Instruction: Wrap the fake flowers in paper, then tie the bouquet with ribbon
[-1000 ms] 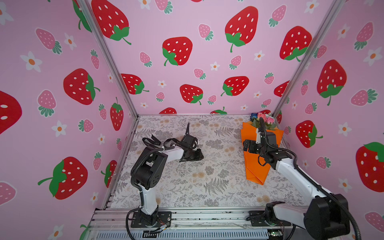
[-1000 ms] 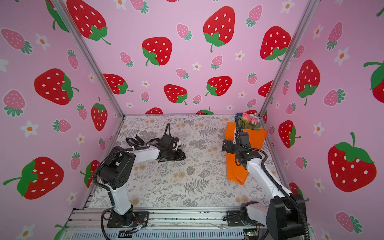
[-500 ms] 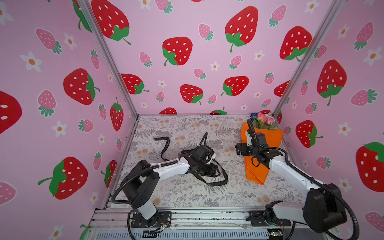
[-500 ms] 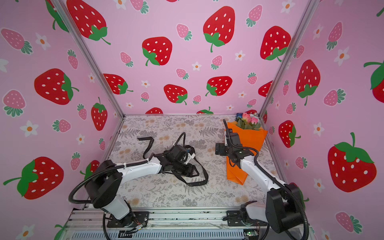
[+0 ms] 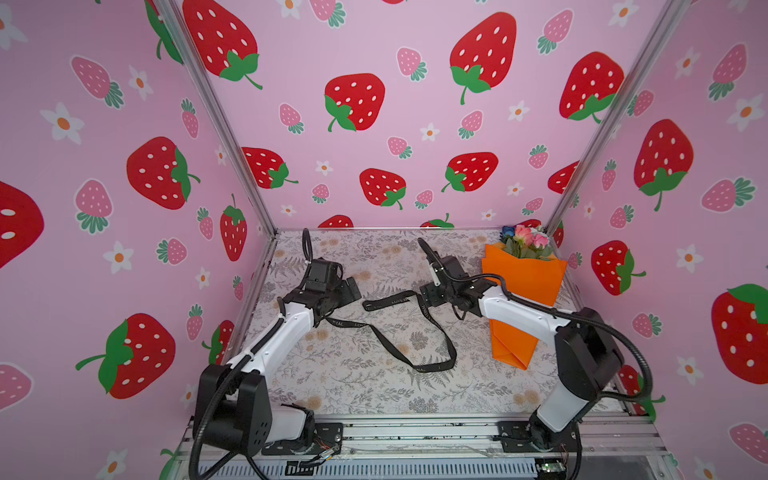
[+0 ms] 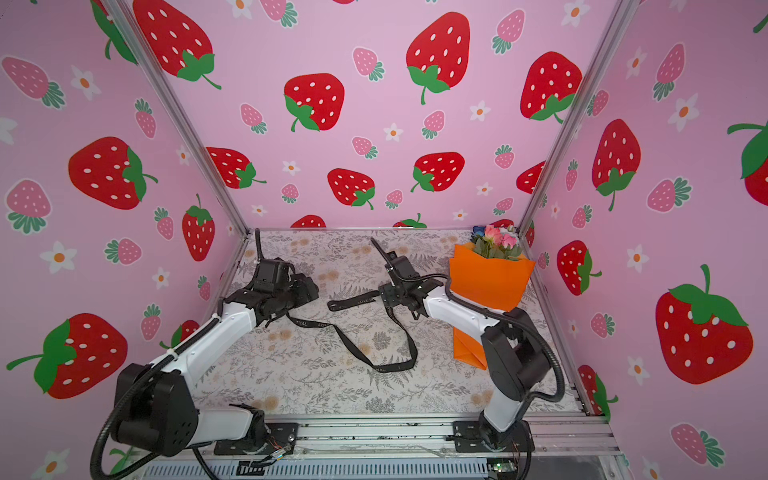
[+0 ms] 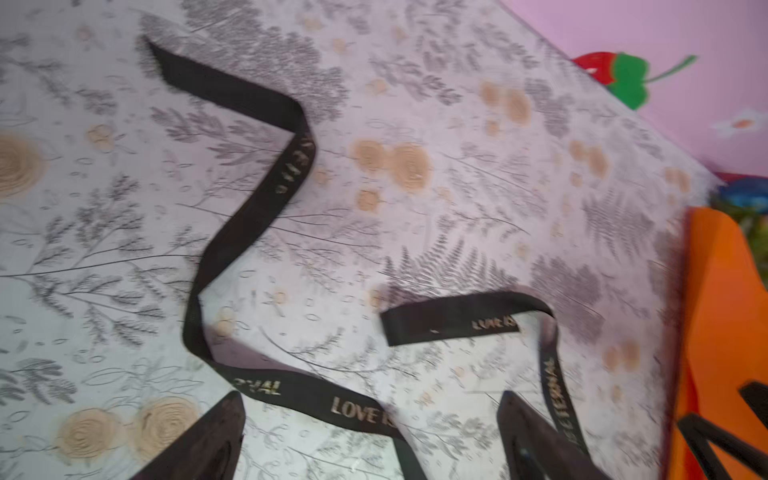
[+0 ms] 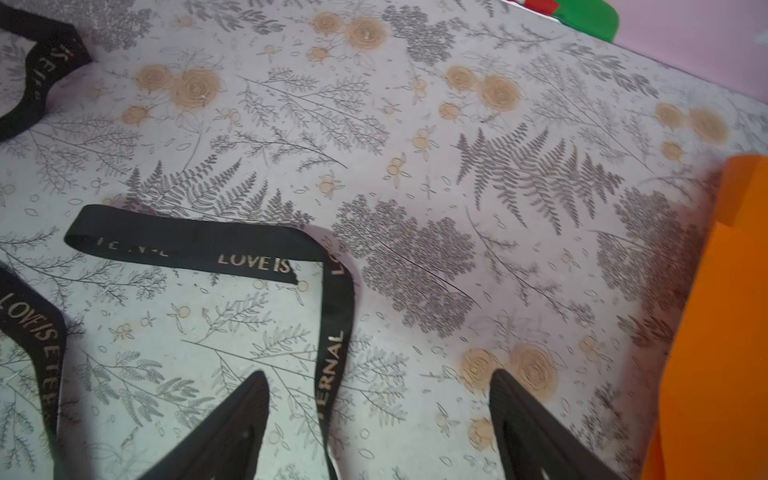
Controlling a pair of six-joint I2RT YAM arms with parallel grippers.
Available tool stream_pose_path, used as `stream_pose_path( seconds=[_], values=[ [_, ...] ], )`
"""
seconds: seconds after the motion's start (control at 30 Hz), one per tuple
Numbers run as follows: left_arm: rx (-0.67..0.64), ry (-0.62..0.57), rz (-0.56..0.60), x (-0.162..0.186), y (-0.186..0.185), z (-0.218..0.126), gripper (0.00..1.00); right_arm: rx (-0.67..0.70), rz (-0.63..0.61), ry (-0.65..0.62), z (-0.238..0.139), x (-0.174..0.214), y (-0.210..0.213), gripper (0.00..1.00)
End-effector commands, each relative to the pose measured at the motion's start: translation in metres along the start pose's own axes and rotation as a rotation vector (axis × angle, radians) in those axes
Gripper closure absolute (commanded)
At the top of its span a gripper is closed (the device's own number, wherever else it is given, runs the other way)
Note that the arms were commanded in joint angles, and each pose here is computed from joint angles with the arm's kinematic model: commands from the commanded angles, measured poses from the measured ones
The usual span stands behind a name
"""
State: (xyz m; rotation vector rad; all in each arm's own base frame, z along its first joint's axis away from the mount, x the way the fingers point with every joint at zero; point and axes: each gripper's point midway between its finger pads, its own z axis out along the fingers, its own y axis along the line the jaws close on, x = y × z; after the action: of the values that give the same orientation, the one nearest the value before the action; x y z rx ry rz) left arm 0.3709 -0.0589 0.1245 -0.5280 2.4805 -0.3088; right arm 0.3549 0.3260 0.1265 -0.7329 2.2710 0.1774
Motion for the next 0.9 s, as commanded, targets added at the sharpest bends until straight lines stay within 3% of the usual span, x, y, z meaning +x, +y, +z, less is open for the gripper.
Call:
stream_pose_path(
  seconds=[0.0, 0.2, 0.43, 0.87],
  values=[
    [-0.018, 0.026, -0.044, -0.025, 0.011, 0.016, 0.10, -0.026, -0.109, 0.013, 0.015, -0.008, 0.037, 0.22],
    [0.013, 0.056, -0.089, -0.062, 0.011, 0.061, 0.14, -0.096, -0.212, -0.002, 0.043, -0.022, 0.107, 0.30],
    [0.034, 0.137, -0.077, -0.076, 0.003, 0.102, 0.15, -0.164, -0.273, -0.017, 0.061, -0.027, 0.162, 0.35],
    [-0.048, 0.225, -0.061, -0.062, 0.020, 0.134, 0.22, -0.150, -0.356, 0.037, 0.103, -0.018, 0.189, 0.35]
  ],
)
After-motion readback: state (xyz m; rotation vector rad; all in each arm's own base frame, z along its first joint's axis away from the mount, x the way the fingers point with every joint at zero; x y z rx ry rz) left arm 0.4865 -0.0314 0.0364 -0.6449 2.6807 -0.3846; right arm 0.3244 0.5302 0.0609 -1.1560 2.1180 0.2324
